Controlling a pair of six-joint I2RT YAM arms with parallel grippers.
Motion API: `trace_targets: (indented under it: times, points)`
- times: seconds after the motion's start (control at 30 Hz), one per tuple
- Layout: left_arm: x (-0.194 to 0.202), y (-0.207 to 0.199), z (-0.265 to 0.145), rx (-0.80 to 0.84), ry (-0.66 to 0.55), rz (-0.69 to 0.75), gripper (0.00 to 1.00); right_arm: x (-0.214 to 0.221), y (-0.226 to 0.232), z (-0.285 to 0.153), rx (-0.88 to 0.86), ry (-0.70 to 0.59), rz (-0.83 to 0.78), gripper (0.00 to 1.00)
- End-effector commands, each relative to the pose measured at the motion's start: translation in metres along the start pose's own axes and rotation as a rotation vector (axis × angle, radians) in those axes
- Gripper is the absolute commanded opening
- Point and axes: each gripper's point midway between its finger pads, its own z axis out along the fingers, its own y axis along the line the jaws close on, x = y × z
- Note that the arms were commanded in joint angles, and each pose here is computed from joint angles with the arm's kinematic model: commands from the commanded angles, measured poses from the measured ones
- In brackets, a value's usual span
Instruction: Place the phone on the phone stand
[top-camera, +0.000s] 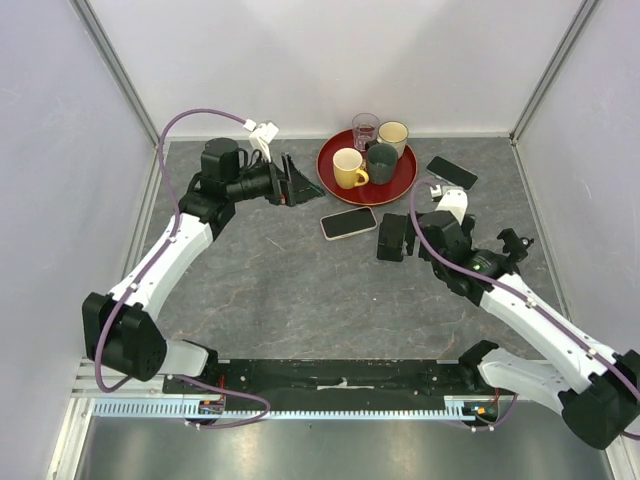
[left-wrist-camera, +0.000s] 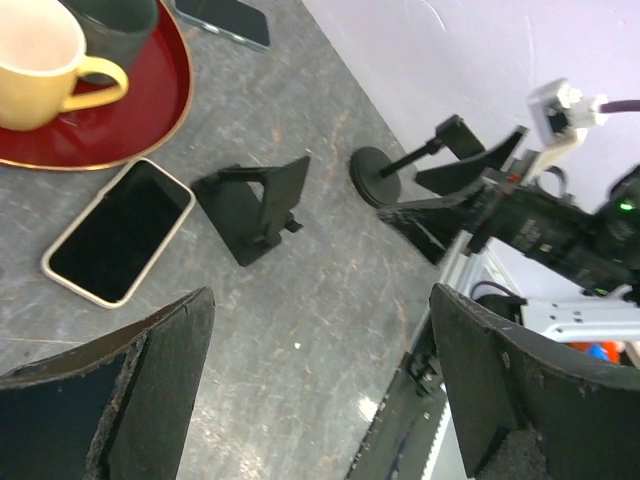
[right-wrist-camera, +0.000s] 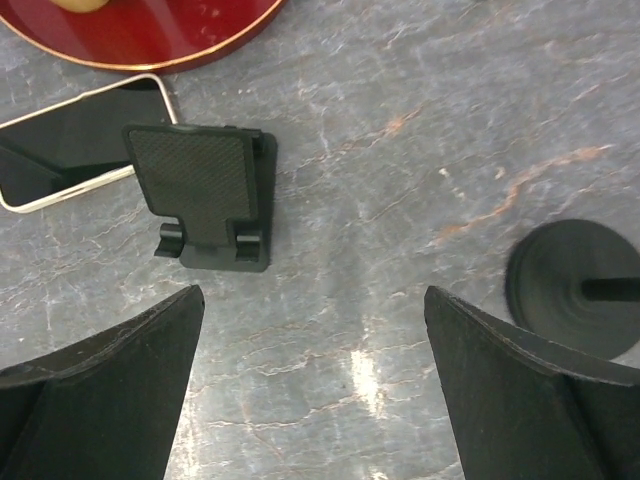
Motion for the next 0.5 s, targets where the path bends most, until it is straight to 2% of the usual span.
trace_targets:
  times: [0.0,0.07,0.37,0.47]
  points:
    - [-0.004,-0.026,-0.001,0.143,0.042,-0.067,0.94,0.009,0.029,0.016,-0.098,0.008,0.115,0.98]
    - [-0.001,-0.023,0.002,0.143,0.051,-0.094,0.94,0.001,0.04,0.022,-0.151,-0.039,0.164,0.98]
    - [0.007,-0.02,0.009,0.168,0.088,-0.126,0.93,0.008,0.059,0.076,-0.153,-0.045,0.32,0.98]
    - [0.01,-0.016,0.012,0.169,0.103,-0.138,0.93,0.014,0.076,0.091,-0.199,0.001,0.274,0.98]
